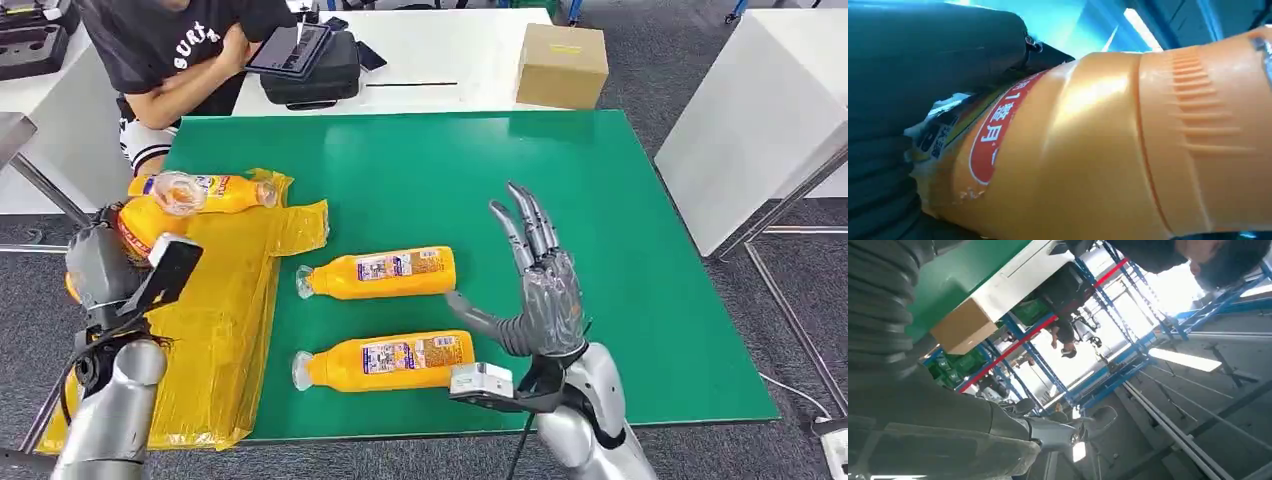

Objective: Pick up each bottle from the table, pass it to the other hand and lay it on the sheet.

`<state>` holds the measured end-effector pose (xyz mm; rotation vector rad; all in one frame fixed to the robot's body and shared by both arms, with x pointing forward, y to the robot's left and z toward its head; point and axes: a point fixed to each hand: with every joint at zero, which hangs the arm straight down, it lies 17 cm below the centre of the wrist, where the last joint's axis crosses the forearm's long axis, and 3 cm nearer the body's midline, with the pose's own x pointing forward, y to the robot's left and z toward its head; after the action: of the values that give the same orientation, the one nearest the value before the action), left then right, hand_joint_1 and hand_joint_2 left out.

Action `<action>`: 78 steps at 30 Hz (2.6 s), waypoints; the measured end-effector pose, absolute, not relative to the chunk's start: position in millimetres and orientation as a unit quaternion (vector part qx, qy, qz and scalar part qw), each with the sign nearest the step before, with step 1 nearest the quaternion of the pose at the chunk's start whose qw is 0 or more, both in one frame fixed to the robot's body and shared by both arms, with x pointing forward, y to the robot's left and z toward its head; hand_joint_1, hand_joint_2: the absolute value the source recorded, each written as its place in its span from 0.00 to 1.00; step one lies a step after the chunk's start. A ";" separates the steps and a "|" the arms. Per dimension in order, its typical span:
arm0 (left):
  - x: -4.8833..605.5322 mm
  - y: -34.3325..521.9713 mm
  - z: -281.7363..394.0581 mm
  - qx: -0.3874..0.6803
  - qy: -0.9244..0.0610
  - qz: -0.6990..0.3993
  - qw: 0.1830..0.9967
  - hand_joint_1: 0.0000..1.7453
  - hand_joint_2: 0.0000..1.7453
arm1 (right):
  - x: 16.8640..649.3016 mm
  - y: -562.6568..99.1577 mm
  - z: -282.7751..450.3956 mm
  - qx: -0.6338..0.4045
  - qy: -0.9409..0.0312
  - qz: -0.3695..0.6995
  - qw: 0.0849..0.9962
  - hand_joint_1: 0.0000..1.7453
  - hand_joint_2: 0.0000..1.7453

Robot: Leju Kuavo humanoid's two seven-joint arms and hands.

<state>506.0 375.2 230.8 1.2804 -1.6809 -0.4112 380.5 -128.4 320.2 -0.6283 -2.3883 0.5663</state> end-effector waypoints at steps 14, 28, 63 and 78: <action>535.6 375.6 158.0 0.595 -0.571 -0.325 0.462 1.00 1.00 | 383.8 -123.0 309.5 -0.209 -0.898 0.233 0.311 0.00 1.00; 537.1 337.1 92.4 0.544 -0.555 -0.400 0.487 0.00 1.00 | 391.3 -110.0 293.0 -0.179 -0.897 0.248 0.321 0.00 1.00; 543.3 261.1 71.9 0.055 -0.695 -0.222 0.682 0.00 1.00 | 415.0 -108.6 251.7 -0.252 -0.852 0.311 0.339 0.00 1.00; 483.5 220.4 124.0 -0.099 -0.759 -0.110 0.635 0.00 1.00 | 441.7 -125.2 220.1 -0.358 -0.778 0.382 0.346 0.00 1.00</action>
<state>483.5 220.4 124.0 -0.2268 -1.7342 -0.2509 441.7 -125.2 220.1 -0.9288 -2.0195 0.9924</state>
